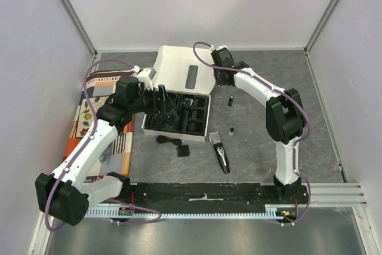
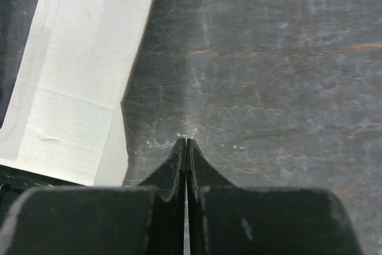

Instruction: Sort the hair-cutting tools

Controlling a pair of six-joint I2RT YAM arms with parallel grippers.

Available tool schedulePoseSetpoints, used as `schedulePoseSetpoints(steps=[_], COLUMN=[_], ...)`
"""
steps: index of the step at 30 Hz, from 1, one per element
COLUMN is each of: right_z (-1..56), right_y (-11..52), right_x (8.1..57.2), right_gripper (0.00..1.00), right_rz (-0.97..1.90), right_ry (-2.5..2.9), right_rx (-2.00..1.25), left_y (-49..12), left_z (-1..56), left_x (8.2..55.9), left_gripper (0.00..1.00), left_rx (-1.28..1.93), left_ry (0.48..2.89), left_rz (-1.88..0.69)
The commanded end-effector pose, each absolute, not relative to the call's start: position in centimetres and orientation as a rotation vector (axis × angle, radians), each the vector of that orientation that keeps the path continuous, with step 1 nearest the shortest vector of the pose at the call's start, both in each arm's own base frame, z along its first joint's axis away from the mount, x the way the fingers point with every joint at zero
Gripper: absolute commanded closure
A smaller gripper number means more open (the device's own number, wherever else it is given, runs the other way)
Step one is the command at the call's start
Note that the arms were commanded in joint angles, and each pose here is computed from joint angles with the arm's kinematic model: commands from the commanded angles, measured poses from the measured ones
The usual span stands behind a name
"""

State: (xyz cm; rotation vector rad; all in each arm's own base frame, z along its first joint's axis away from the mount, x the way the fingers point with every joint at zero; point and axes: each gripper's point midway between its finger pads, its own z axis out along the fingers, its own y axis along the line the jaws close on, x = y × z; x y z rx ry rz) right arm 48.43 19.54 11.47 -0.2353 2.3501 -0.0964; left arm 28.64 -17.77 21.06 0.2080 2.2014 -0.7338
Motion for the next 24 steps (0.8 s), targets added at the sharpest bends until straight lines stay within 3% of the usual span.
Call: schedulePoseSetpoints(steps=[1, 8, 10, 11, 14, 17, 21, 24], right_z=[11.6, 13.7, 14.6, 14.7, 14.8, 15.0, 13.3, 12.5], right_y=[22.9, 22.0, 20.9, 20.7, 20.9, 21.7, 23.8, 25.0], right_x=[49.3, 48.7, 47.8, 47.2, 44.8, 42.1, 38.6, 36.8], right_gripper=[1.00, 1.00, 0.89, 0.74, 0.60, 0.55, 0.50, 0.50], right_rz=[0.064, -0.025, -0.065, -0.067, -0.040, 0.015, 0.109, 0.164], right_ry=[2.341, 2.302, 2.305, 2.313, 2.349, 2.363, 2.411, 2.416], right_rx=[-0.238, -0.209, -0.197, -0.198, -0.222, -0.229, -0.232, -0.175], left_y=[-18.2, -17.2, -16.1, -15.5, -13.0, -10.5, -10.2, -10.4], left_z=[21.8, 21.9, 21.7, 21.7, 21.5, 20.2, 19.7, 19.7], left_x=[29.1, 29.3, 29.7, 29.9, 30.7, 31.5, 31.9, 31.9], left_gripper=[0.17, 0.17, 0.17, 0.18, 0.18, 0.28, 0.40, 0.42], left_rx=[0.191, 0.155, 0.104, 0.078, -0.020, -0.102, -0.119, -0.119], left_ry=[2.171, 2.165, 2.173, 2.173, 2.172, 2.218, 2.240, 2.242], left_rz=[-0.776, -0.714, -0.637, -0.602, -0.441, -0.269, -0.245, -0.262])
